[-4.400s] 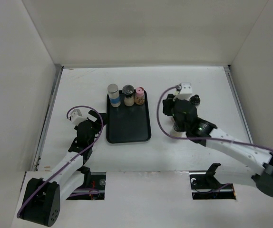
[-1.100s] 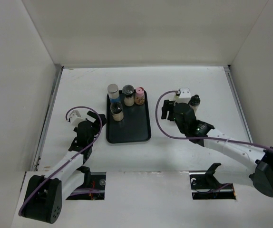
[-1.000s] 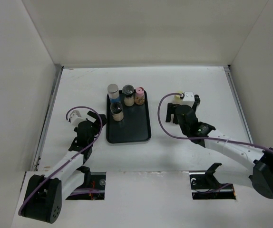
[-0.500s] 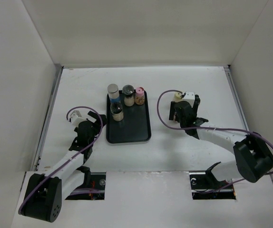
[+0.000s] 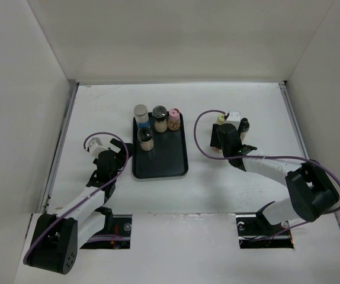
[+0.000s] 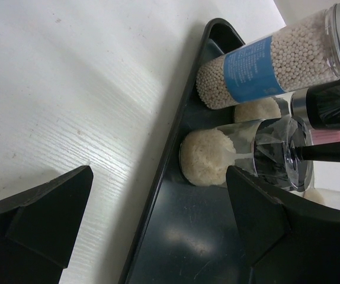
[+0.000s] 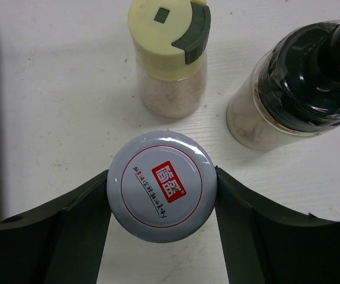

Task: Organize the condiment bottles

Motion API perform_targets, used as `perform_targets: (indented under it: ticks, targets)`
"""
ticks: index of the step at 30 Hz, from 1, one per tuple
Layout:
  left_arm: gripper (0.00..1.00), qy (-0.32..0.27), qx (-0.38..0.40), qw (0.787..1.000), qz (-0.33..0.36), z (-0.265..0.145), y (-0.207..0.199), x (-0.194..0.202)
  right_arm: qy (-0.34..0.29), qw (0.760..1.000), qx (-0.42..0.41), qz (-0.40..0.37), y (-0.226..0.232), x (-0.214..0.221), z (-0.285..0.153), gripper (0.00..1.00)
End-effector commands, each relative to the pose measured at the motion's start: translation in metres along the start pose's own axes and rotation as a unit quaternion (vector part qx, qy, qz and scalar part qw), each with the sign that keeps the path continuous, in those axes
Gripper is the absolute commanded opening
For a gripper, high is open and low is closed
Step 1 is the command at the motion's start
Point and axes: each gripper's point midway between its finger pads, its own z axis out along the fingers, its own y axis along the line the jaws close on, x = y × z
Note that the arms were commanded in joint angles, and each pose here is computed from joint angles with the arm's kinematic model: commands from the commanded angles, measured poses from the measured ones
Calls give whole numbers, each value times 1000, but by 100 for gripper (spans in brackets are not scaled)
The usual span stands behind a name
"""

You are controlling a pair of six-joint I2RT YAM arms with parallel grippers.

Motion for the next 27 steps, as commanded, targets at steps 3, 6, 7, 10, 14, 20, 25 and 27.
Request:
perform_targets:
  ticks: [3, 6, 7, 10, 14, 20, 25, 27]
  targets:
    - [100, -17, 29, 999, -6, 1, -18, -10, -81, 996, -22, 34, 15, -57, -15, 51]
    - [100, -9, 31, 999, -5, 1, -19, -6, -116, 991, -56, 38, 33, -85, -41, 50]
    - [100, -10, 33, 999, -5, 1, -19, -7, -122, 989, -72, 40, 42, -93, -49, 50]
    - [100, -21, 30, 999, -10, 0, -18, -12, -126, 984, -119, 36, 78, -106, -65, 51]
    - [100, -20, 34, 999, -9, -2, -19, -12, -118, 979, -166, 20, 132, -108, -64, 51]
    - [100, -21, 31, 999, -8, -2, -16, -13, -110, 970, -216, -7, 213, -104, -51, 50]
    - [100, -17, 30, 999, -6, -1, -17, -11, -99, 967, -234, -20, 252, -92, -32, 52]
    - [100, -16, 32, 999, -6, -1, -17, -11, -97, 966, -238, -17, 262, -88, -25, 52]
